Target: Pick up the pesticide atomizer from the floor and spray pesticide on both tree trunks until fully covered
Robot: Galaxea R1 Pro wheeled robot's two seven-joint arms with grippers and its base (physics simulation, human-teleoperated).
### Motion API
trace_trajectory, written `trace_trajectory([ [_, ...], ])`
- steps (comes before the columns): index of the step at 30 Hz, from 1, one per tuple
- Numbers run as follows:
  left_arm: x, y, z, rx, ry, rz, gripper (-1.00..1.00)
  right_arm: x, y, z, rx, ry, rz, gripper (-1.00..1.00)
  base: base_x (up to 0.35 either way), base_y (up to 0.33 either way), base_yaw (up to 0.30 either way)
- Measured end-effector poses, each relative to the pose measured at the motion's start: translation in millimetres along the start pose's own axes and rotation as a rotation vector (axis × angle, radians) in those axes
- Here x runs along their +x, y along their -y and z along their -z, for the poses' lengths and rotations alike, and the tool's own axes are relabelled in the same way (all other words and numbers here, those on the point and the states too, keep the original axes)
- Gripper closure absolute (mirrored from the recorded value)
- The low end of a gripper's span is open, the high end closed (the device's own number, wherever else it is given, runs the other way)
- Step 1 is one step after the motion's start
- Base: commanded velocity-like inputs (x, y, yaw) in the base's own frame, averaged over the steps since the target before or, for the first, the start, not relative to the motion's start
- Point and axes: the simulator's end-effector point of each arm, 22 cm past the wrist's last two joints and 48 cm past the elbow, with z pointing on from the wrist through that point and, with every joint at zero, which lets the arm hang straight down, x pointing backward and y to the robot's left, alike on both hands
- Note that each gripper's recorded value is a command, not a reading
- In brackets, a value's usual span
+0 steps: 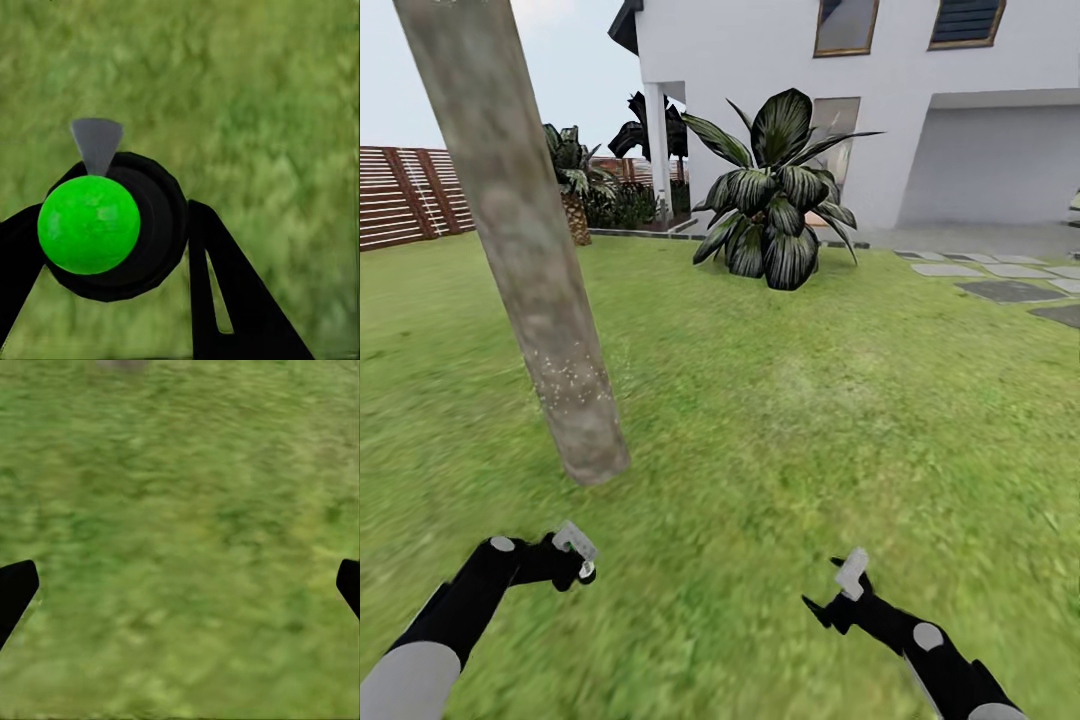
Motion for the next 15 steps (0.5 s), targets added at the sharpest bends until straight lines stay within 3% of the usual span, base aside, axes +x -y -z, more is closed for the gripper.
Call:
trace_trajectory([
  [2, -6, 27, -9.8, 0.053, -0.022, -0.086, 1.0, 9, -24, 2.6, -0.136, -0.063, 0.04, -1.0, -0.018, 0.0, 0.0],
  [3, -8, 37, -13.9, 0.069, -0.028, -0.119, 1.0, 13, -31, 4.0, -0.172, -0.087, 0.05, -1.0, -0.006, 0.0, 0.0],
  [6, -12, 58, -21.1, 0.108, -0.043, -0.175, 1.0, 15, -38, 5.3, -0.214, -0.107, 0.058, -1.0, -0.002, 0.0, 0.0],
  [10, -11, 82, -21.1, 0.193, -0.052, -0.203, 1.0, 5, -48, 5.5, -0.269, -0.093, 0.072, -1.0, 0.0, 0.0, 0.0],
  [15, -10, 88, -20.4, 0.22, -0.054, -0.205, 1.0, -2, -51, 5.2, -0.289, -0.081, 0.084, -1.0, 0.0, 0.0, 0.0],
])
